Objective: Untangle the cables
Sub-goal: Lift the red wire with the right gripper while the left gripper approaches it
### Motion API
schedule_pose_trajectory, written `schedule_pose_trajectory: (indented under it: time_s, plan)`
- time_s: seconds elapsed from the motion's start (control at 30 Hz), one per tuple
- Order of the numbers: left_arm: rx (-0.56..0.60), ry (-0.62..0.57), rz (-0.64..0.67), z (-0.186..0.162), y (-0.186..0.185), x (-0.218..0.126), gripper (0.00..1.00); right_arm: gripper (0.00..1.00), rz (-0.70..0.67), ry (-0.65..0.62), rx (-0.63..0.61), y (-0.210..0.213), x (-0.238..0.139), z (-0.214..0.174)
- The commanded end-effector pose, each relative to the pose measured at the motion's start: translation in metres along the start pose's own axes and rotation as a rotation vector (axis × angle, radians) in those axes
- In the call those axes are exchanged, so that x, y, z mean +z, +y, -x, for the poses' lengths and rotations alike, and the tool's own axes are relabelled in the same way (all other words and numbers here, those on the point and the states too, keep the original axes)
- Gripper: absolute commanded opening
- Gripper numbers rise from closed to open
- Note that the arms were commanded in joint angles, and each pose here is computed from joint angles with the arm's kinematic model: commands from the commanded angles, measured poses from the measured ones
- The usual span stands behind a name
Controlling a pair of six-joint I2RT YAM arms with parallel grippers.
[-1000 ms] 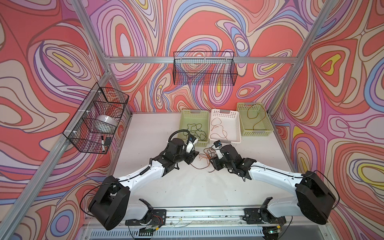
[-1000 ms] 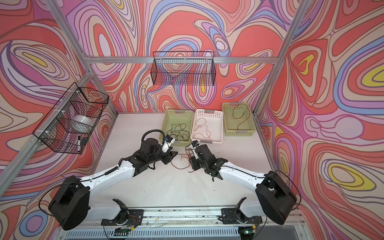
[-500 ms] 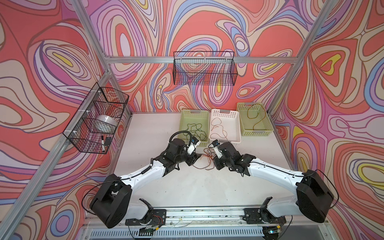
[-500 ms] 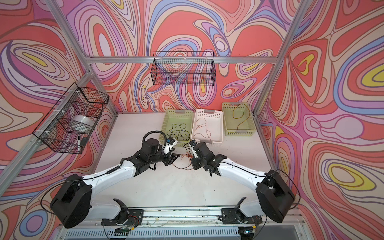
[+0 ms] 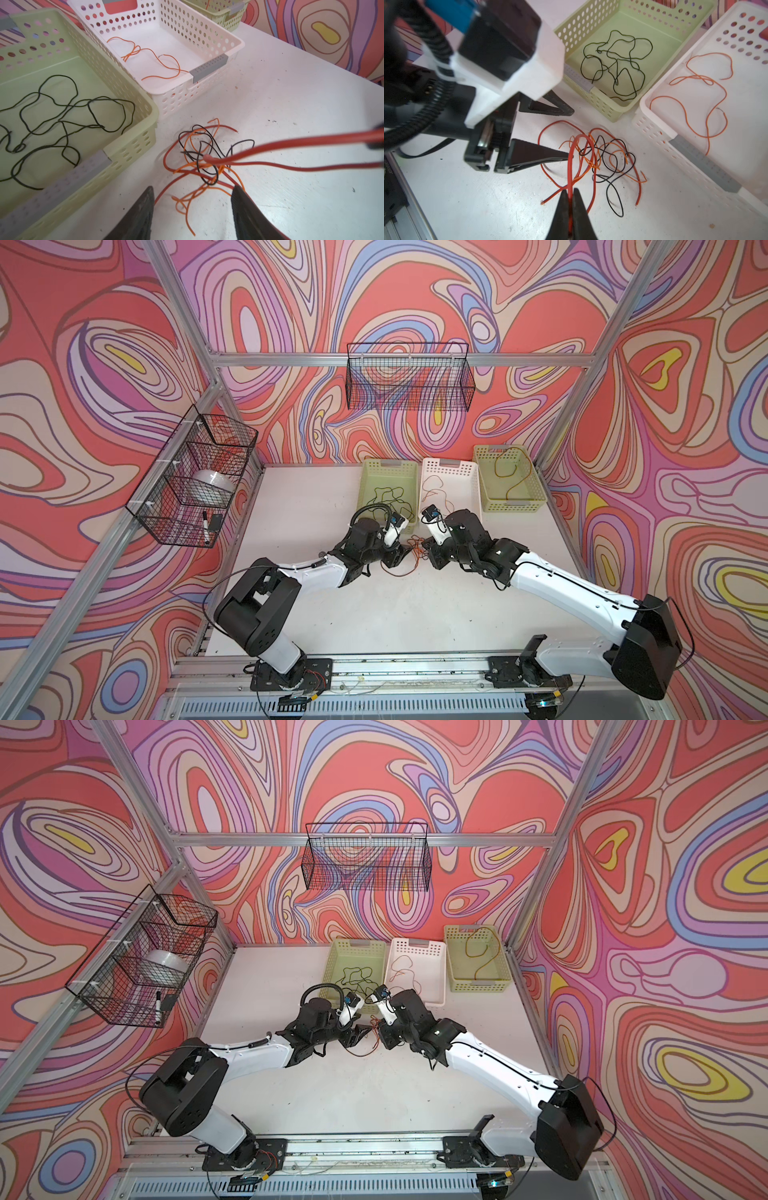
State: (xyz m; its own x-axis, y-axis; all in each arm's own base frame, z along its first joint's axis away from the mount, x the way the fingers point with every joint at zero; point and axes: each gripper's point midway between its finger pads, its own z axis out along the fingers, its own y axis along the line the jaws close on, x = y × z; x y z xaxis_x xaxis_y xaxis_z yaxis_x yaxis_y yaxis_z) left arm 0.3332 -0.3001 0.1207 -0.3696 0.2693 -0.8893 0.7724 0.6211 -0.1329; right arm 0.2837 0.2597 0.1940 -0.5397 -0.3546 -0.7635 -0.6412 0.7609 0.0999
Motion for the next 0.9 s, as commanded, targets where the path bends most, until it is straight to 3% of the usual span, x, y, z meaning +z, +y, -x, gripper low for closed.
schedule_pose_trajectory:
  time_s: [0.0, 0.23, 0.43, 0.5, 0.67, 0.87]
  plan:
    - [-0.017, -0.122, -0.007, 0.034, 0.0, 0.009, 0.6, 0.0, 0.036, -0.102, -0.033, 0.01, -0.025, 0.035]
    - [-0.045, -0.1, -0.021, 0.017, 0.001, 0.021, 0.54, 0.0, 0.04, -0.282, -0.039, 0.014, -0.064, 0.082]
    - [-0.049, -0.074, -0.023, 0.003, 0.001, 0.026, 0.39, 0.0, 0.006, -0.435, -0.044, 0.011, -0.102, 0.117]
    - [-0.045, -0.058, -0.02, -0.005, 0.0, 0.025, 0.38, 0.0, -0.013, -0.498, -0.048, 0.009, -0.118, 0.13]
    - [-0.009, -0.103, -0.021, -0.002, -0.006, 0.003, 0.45, 0.0, -0.064, -0.53, -0.056, 0.003, -0.131, 0.141]
    - [0.085, -0.18, 0.056, 0.029, -0.008, -0.043, 0.59, 0.0, -0.034, -0.458, -0.089, 0.008, -0.113, 0.128]
